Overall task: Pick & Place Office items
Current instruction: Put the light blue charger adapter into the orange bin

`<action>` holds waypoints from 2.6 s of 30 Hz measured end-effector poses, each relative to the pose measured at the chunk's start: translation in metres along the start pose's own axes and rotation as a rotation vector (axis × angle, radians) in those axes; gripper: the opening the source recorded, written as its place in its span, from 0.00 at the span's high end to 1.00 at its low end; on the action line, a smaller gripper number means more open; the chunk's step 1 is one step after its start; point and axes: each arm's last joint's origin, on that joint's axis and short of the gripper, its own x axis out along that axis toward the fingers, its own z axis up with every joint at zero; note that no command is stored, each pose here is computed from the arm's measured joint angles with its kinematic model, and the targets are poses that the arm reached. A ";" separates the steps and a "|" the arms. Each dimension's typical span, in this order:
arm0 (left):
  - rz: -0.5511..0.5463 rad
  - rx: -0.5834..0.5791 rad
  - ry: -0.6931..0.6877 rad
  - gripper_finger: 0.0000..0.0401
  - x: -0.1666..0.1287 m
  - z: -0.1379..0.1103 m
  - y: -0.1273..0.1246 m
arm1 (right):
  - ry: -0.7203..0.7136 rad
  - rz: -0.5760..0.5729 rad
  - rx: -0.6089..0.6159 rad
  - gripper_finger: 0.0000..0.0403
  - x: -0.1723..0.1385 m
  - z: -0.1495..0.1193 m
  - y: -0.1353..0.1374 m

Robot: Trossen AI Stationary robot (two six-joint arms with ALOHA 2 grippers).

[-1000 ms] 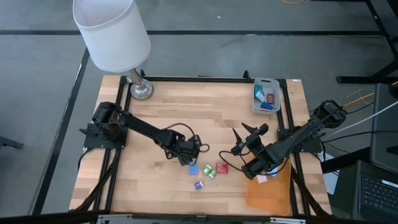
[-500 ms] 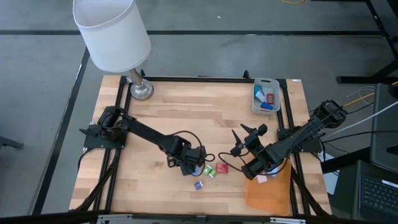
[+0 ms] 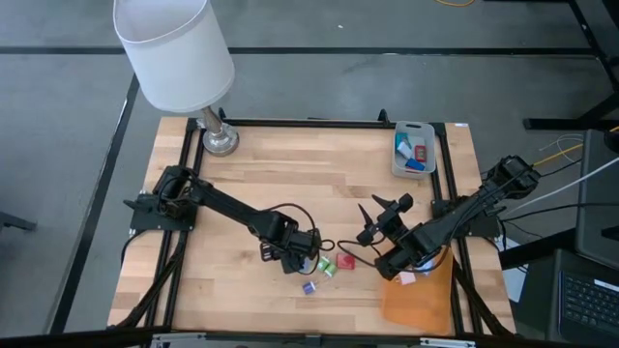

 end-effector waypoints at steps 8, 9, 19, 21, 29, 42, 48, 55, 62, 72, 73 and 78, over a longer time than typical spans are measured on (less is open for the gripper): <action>-0.008 0.048 -0.031 0.26 0.015 0.005 0.000 | 0.010 0.011 -0.002 0.46 0.000 0.000 0.002; -0.020 0.047 -0.022 0.26 0.021 0.004 0.000 | 0.010 0.011 -0.001 0.46 0.000 0.000 0.002; -0.058 0.015 -0.015 0.27 0.038 -0.002 0.002 | 0.012 0.013 -0.001 0.46 0.000 0.000 0.002; -0.070 -0.002 -0.038 0.28 0.038 -0.001 0.002 | 0.012 0.013 -0.001 0.46 0.000 0.000 0.002; -0.067 0.036 -0.103 0.37 0.039 0.013 -0.003 | 0.012 0.013 -0.002 0.46 0.000 0.000 0.002; 0.064 -0.038 -0.070 0.46 0.040 0.010 0.009 | 0.029 0.024 -0.009 0.46 0.000 0.000 0.002; 0.191 -0.091 -0.012 0.47 0.042 0.000 0.023 | -0.088 -0.048 -0.079 0.46 0.000 0.010 0.004; 0.307 -0.242 -0.048 0.47 0.029 -0.017 0.043 | -0.144 -0.136 -0.122 0.46 0.005 0.057 0.012; 0.435 -0.375 -0.107 0.47 0.016 -0.034 0.064 | -0.134 -0.172 -0.209 0.46 0.007 0.086 0.010; 0.569 -0.461 -0.549 0.47 -0.003 -0.048 0.099 | -0.157 -0.092 -0.156 0.46 -0.018 0.093 -0.017; 0.586 -0.462 -0.568 0.47 -0.004 -0.049 0.102 | -0.163 -0.082 -0.144 0.46 -0.022 0.096 -0.021; 0.651 -0.491 -0.624 0.47 -0.011 -0.057 0.110 | -0.188 0.010 -0.118 0.46 -0.046 0.104 -0.043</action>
